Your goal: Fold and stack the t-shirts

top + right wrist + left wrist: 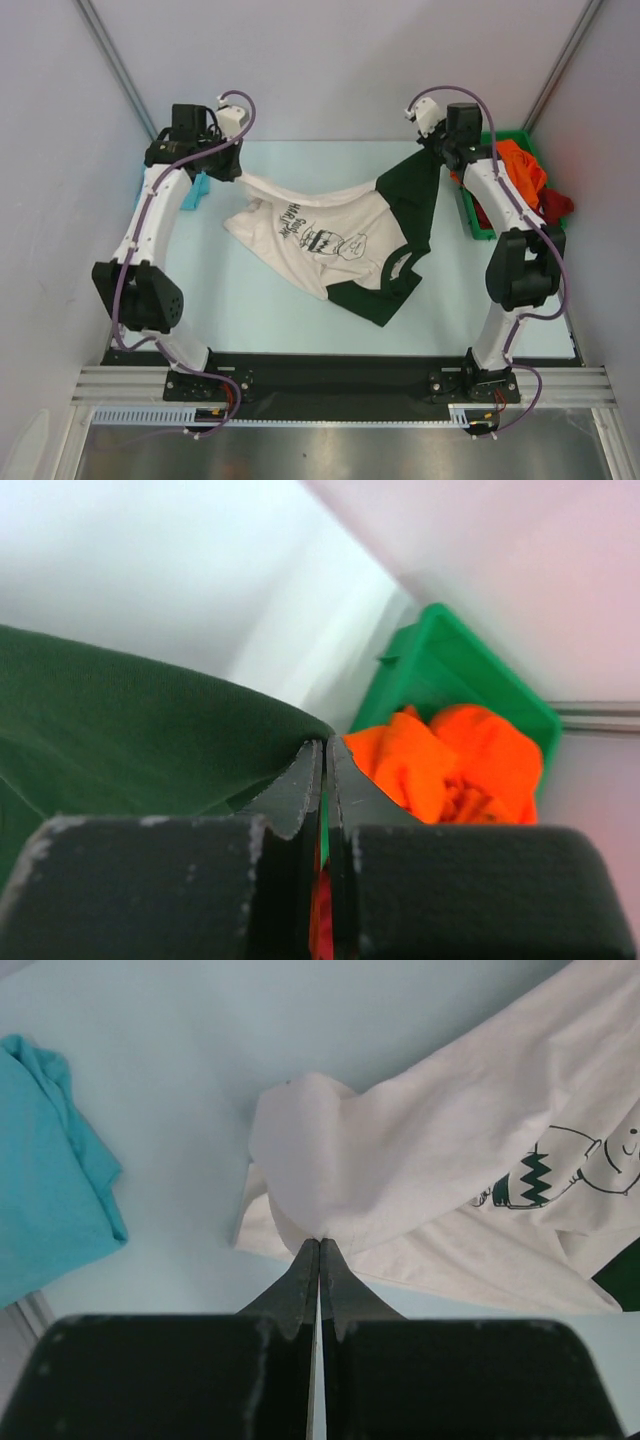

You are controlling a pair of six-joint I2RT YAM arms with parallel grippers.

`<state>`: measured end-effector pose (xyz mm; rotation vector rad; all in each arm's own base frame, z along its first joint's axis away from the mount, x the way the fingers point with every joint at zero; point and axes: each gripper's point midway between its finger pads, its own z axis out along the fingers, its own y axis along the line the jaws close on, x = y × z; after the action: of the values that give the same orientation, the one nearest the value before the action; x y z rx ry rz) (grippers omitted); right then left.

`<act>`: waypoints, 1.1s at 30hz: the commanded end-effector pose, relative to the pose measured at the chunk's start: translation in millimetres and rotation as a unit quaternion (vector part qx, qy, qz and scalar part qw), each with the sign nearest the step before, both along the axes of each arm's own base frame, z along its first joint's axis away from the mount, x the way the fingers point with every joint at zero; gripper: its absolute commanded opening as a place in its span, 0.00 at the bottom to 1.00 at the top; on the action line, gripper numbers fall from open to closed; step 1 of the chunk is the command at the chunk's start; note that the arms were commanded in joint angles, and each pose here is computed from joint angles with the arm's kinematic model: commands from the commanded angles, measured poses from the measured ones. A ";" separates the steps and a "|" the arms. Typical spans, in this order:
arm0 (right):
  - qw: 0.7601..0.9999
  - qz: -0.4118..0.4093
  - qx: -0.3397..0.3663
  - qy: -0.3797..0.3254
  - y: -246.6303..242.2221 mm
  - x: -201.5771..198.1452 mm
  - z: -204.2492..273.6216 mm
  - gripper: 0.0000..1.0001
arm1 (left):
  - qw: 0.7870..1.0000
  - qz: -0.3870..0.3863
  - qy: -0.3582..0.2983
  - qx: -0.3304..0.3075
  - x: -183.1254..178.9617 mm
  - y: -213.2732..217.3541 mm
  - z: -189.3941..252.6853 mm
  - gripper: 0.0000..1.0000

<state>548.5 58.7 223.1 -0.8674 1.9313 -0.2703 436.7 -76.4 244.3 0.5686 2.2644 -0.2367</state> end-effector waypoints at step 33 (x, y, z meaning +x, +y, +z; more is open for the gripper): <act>0.887 -0.004 0.111 -0.448 -51.6 -393.2 406.2 0.00 | 0.883 -0.013 -0.469 -0.017 -266.0 23.8 308.7 0.00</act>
<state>170.8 12.3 601.5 -0.4955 1.1232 -0.3574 184.2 -56.7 531.6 0.5250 1.3671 -0.0420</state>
